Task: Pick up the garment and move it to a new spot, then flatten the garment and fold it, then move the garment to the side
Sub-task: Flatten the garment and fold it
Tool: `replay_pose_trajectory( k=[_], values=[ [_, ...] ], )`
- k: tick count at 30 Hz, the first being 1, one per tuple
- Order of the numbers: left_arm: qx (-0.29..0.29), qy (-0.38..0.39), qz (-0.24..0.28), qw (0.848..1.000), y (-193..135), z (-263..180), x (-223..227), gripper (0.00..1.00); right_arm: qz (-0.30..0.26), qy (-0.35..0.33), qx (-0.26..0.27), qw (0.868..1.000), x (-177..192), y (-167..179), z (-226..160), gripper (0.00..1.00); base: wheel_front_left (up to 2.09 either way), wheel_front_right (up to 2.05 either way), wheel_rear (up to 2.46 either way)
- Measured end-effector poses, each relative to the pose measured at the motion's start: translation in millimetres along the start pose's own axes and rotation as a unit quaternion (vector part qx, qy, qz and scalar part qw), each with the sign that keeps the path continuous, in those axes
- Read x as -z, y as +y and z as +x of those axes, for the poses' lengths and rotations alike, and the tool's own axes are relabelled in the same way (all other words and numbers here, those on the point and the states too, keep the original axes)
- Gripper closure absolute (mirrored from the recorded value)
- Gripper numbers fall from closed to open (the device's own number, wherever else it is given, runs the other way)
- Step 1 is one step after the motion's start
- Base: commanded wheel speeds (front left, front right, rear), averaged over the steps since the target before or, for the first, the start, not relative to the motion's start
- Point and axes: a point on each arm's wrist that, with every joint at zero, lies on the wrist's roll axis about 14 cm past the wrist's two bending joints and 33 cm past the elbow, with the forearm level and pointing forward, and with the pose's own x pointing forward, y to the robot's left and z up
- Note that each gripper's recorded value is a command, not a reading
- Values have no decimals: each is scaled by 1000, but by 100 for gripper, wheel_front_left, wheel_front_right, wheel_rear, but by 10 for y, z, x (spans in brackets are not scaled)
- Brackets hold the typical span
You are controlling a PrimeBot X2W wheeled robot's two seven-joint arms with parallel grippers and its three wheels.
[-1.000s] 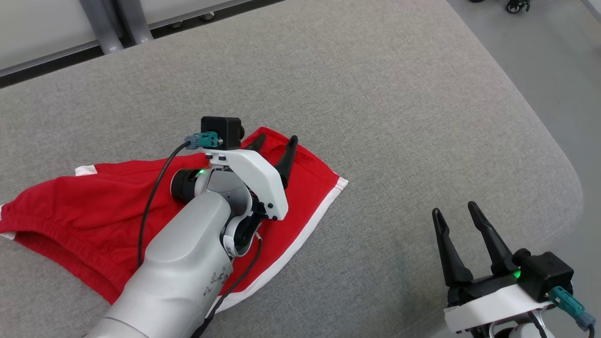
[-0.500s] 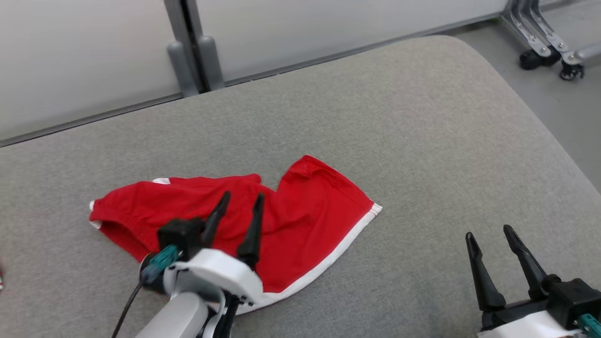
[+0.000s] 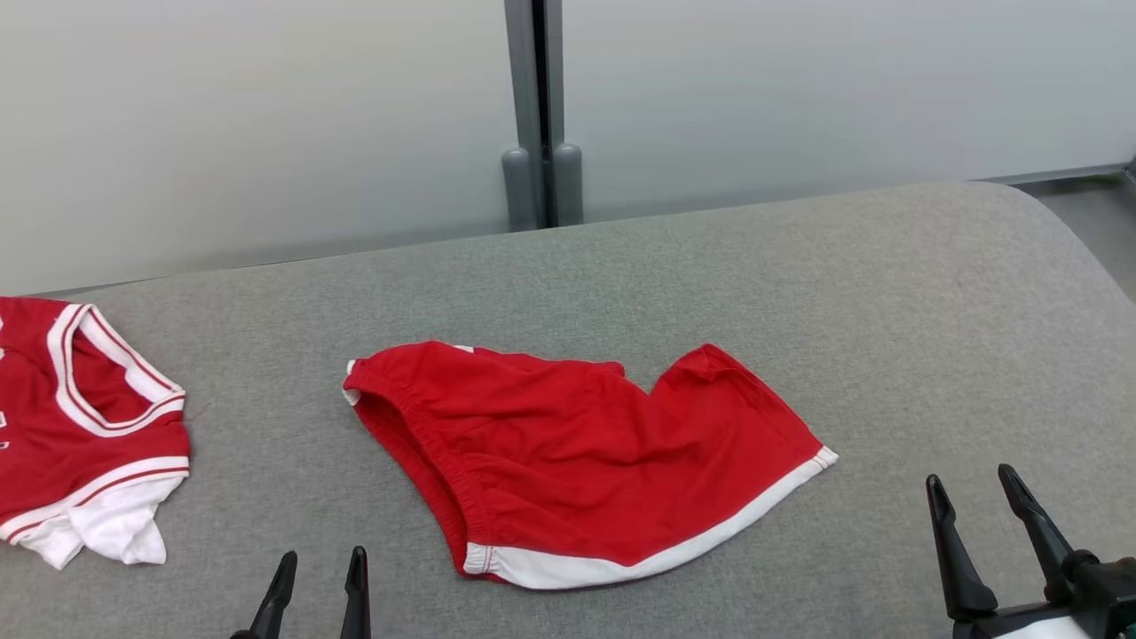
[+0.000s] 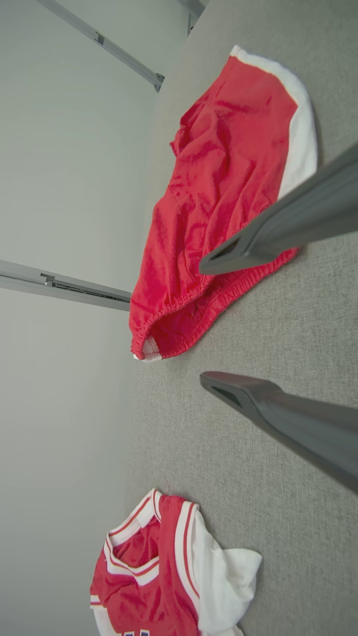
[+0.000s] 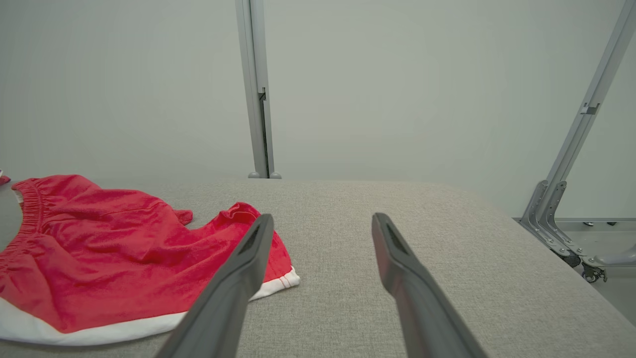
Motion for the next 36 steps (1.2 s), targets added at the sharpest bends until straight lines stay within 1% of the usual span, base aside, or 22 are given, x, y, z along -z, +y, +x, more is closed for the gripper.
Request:
replay_pose_trajectory(
  k=[5, 12, 26, 36],
  values=[
    [-5, -7, 1, 1000, 78, -144, 14, 0, 6, 8, -10, 1000, 63, 87, 9, 0, 0, 0, 0],
    [-12, -17, 3, 1000, 124, -173, -12, 0, 11, 20, -10, 1000, 141, 116, -29, 0, 0, 0, 0],
    [-31, -31, 8, 999, 281, -247, -69, 0, 15, 20, -30, 999, 149, 253, 11, 0, 0, 0, 0],
    [-28, -31, 3, 999, 263, -254, -61, 0, 14, 21, -42, 999, 153, 320, 19, 0, 0, 0, 0]
  ],
)
